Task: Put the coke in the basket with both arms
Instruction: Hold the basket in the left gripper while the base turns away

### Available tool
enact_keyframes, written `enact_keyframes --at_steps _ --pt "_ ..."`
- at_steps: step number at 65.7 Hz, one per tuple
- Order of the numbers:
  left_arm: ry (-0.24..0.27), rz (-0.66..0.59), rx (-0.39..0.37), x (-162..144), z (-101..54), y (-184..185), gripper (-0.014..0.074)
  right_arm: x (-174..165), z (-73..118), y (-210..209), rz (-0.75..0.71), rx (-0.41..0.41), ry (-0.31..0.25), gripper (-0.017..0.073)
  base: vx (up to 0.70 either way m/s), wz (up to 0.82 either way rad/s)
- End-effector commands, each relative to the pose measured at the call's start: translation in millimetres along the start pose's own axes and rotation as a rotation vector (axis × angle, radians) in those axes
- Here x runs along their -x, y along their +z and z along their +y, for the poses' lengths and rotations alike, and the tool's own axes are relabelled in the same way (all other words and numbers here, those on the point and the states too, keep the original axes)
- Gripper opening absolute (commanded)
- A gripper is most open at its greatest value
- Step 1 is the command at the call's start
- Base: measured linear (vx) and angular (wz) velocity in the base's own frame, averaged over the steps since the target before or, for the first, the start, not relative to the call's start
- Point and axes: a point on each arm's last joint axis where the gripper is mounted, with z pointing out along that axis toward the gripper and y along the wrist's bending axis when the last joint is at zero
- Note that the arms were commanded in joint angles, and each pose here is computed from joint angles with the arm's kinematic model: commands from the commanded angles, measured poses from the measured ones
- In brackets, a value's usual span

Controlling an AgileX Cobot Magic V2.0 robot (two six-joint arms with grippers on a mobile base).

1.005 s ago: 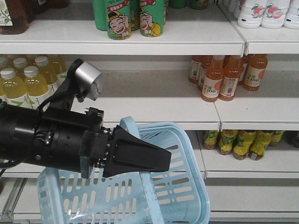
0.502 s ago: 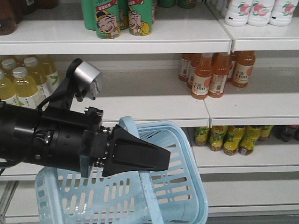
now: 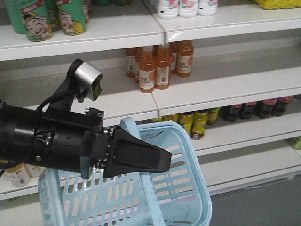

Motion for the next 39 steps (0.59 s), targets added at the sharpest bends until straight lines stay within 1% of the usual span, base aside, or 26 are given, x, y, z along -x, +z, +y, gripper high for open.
enact_keyframes --at_steps 1,39 --pt "0.024 -0.052 -0.090 4.8 -22.7 -5.0 -0.0006 4.2 0.3 -0.9 -0.072 0.002 -0.015 -0.0005 -0.06 -0.57" --pt "0.024 -0.052 -0.090 4.8 -22.7 -5.0 -0.0006 4.2 0.3 -0.9 -0.072 0.002 -0.015 -0.0005 -0.06 -0.61"
